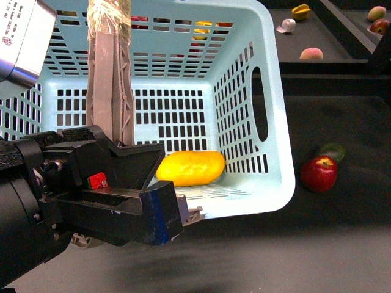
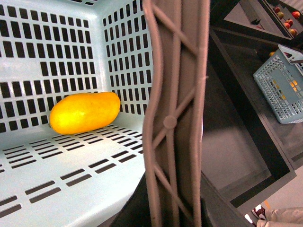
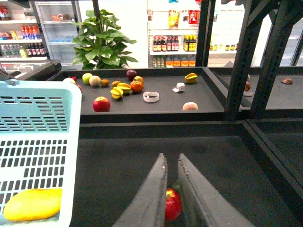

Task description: Pick mango with right arm and hold basket with left

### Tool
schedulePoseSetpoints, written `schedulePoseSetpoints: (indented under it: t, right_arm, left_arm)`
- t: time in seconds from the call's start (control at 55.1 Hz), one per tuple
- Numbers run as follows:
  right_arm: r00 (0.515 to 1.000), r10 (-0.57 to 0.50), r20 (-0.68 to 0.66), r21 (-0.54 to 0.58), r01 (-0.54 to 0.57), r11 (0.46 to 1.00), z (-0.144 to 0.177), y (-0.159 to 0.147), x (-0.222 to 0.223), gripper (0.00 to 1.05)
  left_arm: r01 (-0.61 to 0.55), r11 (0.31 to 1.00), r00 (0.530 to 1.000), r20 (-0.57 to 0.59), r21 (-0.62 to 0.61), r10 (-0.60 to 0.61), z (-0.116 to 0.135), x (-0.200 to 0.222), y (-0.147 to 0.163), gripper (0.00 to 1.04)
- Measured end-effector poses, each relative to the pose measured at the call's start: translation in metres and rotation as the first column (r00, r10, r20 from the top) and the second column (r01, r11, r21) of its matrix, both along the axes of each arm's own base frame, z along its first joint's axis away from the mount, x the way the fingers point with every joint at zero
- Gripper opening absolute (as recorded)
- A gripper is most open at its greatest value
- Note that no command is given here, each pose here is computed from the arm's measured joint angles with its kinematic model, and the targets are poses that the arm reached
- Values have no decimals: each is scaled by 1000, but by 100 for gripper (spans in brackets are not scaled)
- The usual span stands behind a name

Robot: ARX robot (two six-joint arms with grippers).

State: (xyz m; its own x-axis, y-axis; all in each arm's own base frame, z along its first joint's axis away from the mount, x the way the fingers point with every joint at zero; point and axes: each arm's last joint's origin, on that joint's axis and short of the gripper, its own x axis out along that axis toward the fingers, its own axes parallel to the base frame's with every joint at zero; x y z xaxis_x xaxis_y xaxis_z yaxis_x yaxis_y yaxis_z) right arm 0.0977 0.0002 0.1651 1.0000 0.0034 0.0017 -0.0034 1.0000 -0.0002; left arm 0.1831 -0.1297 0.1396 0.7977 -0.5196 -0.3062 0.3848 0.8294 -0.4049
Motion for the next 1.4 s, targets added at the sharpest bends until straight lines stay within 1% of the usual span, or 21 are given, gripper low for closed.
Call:
schedulePoseSetpoints:
  t: [0.018, 0.036, 0.127, 0.272, 0.381, 0.472, 0.527, 0.581, 0.654, 0.763, 0.835, 0.999, 1.035, 1.108, 1.144, 1.181, 1.199, 1.235, 1.326, 1.344, 1.399]
  right_arm:
    - [1000, 0, 0, 0, 0, 1000, 0, 0, 0, 29]
    - [1000, 0, 0, 0, 0, 1000, 0, 0, 0, 30]
    - [1000, 0, 0, 0, 0, 1000, 0, 0, 0, 46]
    - [1000, 0, 0, 0, 0, 1000, 0, 0, 0, 82]
    - [1000, 0, 0, 0, 0, 1000, 0, 0, 0, 99]
    - [1000, 0, 0, 0, 0, 1000, 0, 0, 0, 96]
    - [1000, 0, 0, 0, 0, 1000, 0, 0, 0, 97]
    - [1000, 1, 0, 0, -1, 1000, 0, 0, 0, 97]
    - [1000, 0, 1, 0, 0, 1000, 0, 0, 0, 97]
    - [1000, 0, 1, 0, 0, 1000, 0, 0, 0, 97]
    - [1000, 0, 1, 0, 0, 1000, 0, 0, 0, 97]
    - [1000, 0, 1, 0, 0, 1000, 0, 0, 0, 97]
    - [1000, 0, 1, 0, 0, 1000, 0, 0, 0, 97]
    - [1000, 0, 1, 0, 0, 1000, 0, 0, 0, 97]
    - [1000, 0, 1, 0, 0, 1000, 0, 0, 0, 97]
    - [1000, 0, 1, 0, 0, 1000, 0, 0, 0, 97]
    - [1000, 0, 1, 0, 0, 1000, 0, 0, 0, 97]
    - [1000, 0, 1, 0, 0, 1000, 0, 0, 0, 97]
    - [1000, 0, 1, 0, 0, 1000, 0, 0, 0, 97]
    - [1000, 0, 1, 0, 0, 1000, 0, 0, 0, 97]
    - [1000, 0, 1, 0, 0, 1000, 0, 0, 0, 97]
  left_arm:
    - [0, 1000, 1000, 0, 0, 0, 0, 0, 0, 6]
    - [0, 1000, 1000, 0, 0, 0, 0, 0, 0, 6]
    - [0, 1000, 1000, 0, 0, 0, 0, 0, 0, 6]
    - [0, 1000, 1000, 0, 0, 0, 0, 0, 0, 6]
    - [0, 1000, 1000, 0, 0, 0, 0, 0, 0, 6]
    - [-3, 1000, 1000, 2, 2, 3, 0, 0, 0, 6]
    - [-35, 998, 999, 31, 44, 34, -1, 1, 0, 6]
    - [-54, 990, 997, 58, 134, 46, -4, 9, -2, 6]
    - [-95, 982, 995, 52, 163, 87, -3, 22, -5, 6]
    - [-153, 982, 988, 31, 114, 150, 0, 35, -6, 6]
    - [-203, 978, 979, 9, 50, 203, 4, 46, -7, 6]
    - [-347, 934, 937, -75, -78, 342, 10, 77, -6, 6]
    - [-434, 891, 899, -134, -132, 417, 9, 91, -2, 6]
    - [-565, 805, 822, -214, -183, 528, 4, 107, 6, 6]
    - [-606, 771, 792, -239, -195, 562, 1, 111, 9, 6]
    - [-665, 715, 744, -274, -216, 609, -3, 116, 14, 6]
    - [-680, 699, 731, -279, -221, 622, -4, 117, 16, 6]
    - [-729, 638, 684, -312, -250, 659, -7, 121, 20, 6]
    - [-811, 515, 585, -360, -278, 727, -13, 131, 30, 6]
    - [-818, 502, 575, -363, -283, 733, -13, 132, 31, 6]
    - [-849, 427, 524, -385, -311, 760, -14, 138, 36, 6]
